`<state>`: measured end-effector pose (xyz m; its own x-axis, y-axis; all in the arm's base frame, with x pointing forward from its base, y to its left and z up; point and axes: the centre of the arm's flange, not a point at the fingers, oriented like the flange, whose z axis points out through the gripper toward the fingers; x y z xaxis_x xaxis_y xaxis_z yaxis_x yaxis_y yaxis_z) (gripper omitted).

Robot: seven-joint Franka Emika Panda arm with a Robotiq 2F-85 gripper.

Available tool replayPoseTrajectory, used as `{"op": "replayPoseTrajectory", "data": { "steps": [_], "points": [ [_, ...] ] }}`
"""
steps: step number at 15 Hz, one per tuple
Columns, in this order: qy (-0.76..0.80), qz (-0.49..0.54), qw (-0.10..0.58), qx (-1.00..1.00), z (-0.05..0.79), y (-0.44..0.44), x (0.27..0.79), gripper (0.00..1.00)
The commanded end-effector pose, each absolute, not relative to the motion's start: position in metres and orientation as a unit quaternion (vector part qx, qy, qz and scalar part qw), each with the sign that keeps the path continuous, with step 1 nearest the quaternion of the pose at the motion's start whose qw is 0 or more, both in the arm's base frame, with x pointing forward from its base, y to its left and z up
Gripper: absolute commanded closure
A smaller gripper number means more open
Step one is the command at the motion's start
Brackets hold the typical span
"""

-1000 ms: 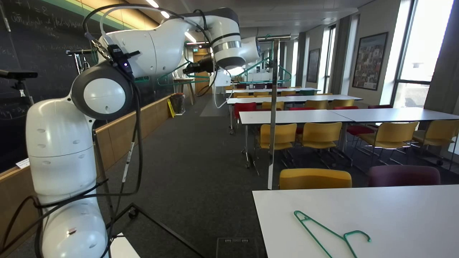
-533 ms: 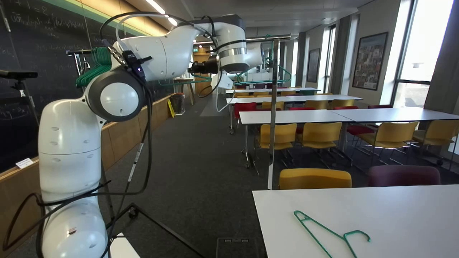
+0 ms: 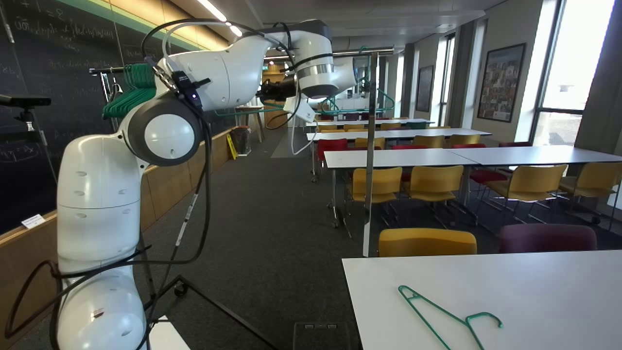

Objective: Pick up one hanger from the table and put it on the right side of the railing

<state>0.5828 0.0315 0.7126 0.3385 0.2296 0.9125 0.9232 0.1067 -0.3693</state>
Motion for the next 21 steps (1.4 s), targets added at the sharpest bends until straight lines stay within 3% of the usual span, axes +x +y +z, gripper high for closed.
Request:
{"op": "replayPoseTrajectory", "data": {
  "steps": [1, 6, 13, 21],
  "points": [
    [-0.473, -0.318, 0.52, -0.636, 0.709, 0.04, 0.575, 0.34],
    [-0.455, -0.384, 0.405, -0.694, 0.664, 0.034, 0.539, 0.0],
    [-0.389, -0.495, 0.27, -0.729, 0.617, 0.013, 0.51, 0.0],
    [-0.305, -0.587, 0.058, -0.748, 0.592, 0.022, 0.485, 0.0]
  ]
}}
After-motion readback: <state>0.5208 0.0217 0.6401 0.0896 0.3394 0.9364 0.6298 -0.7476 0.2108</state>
